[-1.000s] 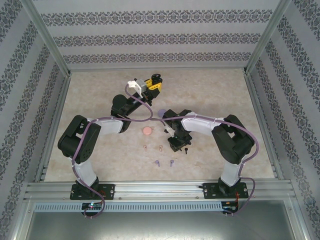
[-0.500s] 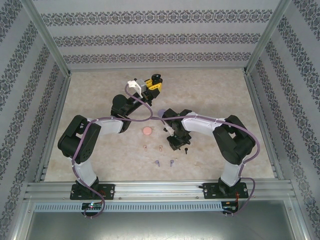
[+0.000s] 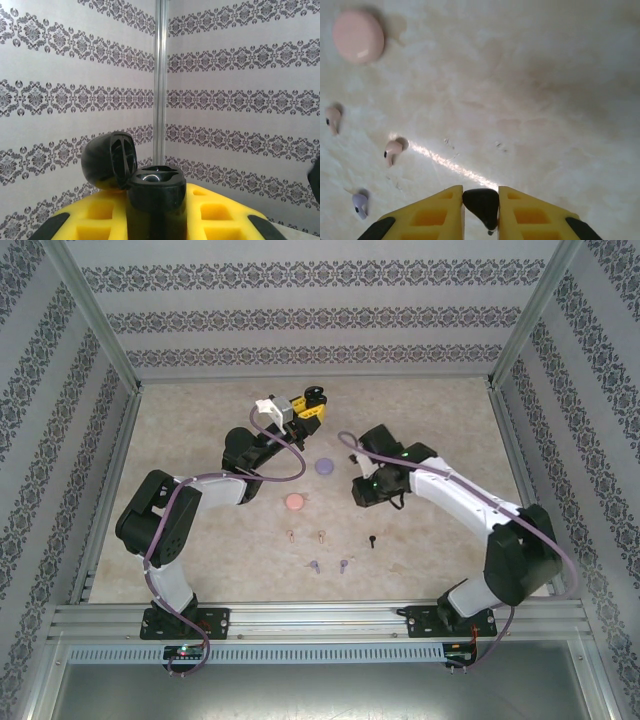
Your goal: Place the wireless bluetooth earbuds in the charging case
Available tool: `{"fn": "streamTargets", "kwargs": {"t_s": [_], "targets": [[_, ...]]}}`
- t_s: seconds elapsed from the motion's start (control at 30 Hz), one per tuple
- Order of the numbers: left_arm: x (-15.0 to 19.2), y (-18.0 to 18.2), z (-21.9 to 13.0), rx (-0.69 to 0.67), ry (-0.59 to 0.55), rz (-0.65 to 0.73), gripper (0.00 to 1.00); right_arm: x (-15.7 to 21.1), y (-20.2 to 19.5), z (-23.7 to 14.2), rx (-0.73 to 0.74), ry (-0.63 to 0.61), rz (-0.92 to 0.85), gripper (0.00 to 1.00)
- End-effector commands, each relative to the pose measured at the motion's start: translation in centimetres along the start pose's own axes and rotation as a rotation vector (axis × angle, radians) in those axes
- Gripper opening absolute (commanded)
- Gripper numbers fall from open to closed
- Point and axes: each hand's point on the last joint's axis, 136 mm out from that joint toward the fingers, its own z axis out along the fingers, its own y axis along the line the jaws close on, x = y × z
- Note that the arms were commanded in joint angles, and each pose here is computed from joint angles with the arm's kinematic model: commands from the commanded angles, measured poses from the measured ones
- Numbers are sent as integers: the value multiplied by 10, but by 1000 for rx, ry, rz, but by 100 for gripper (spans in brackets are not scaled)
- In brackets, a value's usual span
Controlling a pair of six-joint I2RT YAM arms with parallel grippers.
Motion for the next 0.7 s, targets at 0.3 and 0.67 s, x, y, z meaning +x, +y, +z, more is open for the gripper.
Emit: {"fn": "streamTargets", "kwargs": {"t_s": [0.3,0.67], "targets": [[-26,-23,13,181,-76,59,0,-118,2,-162,-25,-543,4,21],[-37,-57,32,299,-120,108,0,-170,47,-251,-183,-887,-157,23]]}}
